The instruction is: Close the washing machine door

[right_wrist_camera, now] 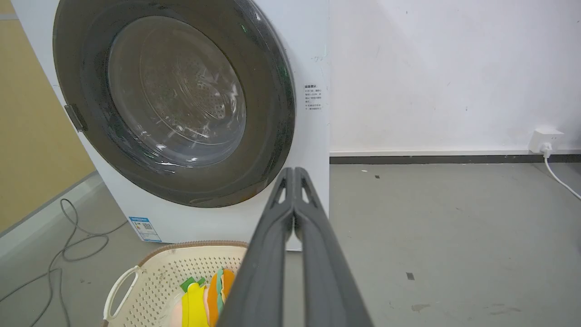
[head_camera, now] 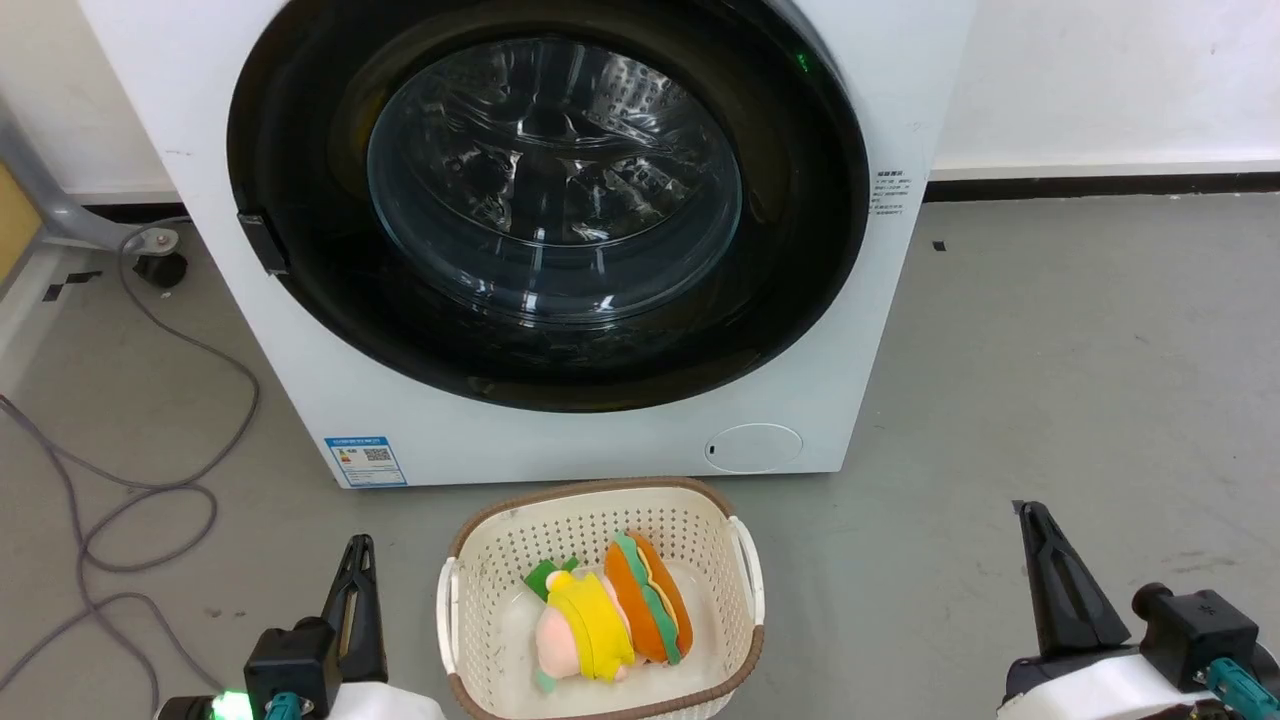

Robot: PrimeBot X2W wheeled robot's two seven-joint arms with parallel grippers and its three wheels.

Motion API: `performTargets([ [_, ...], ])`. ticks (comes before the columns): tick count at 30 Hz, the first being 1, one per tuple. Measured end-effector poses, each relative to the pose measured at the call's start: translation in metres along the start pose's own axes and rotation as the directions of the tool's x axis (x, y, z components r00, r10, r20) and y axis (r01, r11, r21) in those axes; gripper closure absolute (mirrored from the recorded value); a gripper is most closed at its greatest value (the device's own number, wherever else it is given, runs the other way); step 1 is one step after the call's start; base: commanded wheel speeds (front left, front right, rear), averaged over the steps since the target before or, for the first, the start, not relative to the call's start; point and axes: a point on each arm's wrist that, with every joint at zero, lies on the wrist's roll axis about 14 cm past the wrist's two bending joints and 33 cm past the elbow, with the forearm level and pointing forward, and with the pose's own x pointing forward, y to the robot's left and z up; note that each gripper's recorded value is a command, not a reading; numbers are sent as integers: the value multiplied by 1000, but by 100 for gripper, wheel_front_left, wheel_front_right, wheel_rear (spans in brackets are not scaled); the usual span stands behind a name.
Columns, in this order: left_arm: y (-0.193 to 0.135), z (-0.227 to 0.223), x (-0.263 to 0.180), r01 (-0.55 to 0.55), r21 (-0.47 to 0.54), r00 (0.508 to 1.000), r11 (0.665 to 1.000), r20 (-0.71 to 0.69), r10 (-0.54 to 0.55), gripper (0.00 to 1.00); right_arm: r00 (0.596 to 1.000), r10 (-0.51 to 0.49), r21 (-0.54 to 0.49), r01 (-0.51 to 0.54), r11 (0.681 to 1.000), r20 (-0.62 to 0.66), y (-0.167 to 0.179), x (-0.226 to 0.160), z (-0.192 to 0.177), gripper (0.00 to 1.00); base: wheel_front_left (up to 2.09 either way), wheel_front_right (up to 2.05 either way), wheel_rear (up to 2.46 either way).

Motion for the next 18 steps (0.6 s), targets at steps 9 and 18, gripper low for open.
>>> performTargets([
  [9, 1, 1, 0, 3, -1, 1000, 1000, -8, -3, 100, 1000, 10, -8, -10, 1000, -12, 3, 2, -1, 100, 0, 0, 0],
  [18, 1, 2, 0, 6, -3, 1000, 1000, -15, -6, 100, 999, 22, -26, -23, 999, -26, 6, 3, -1, 100, 0, 0, 0],
])
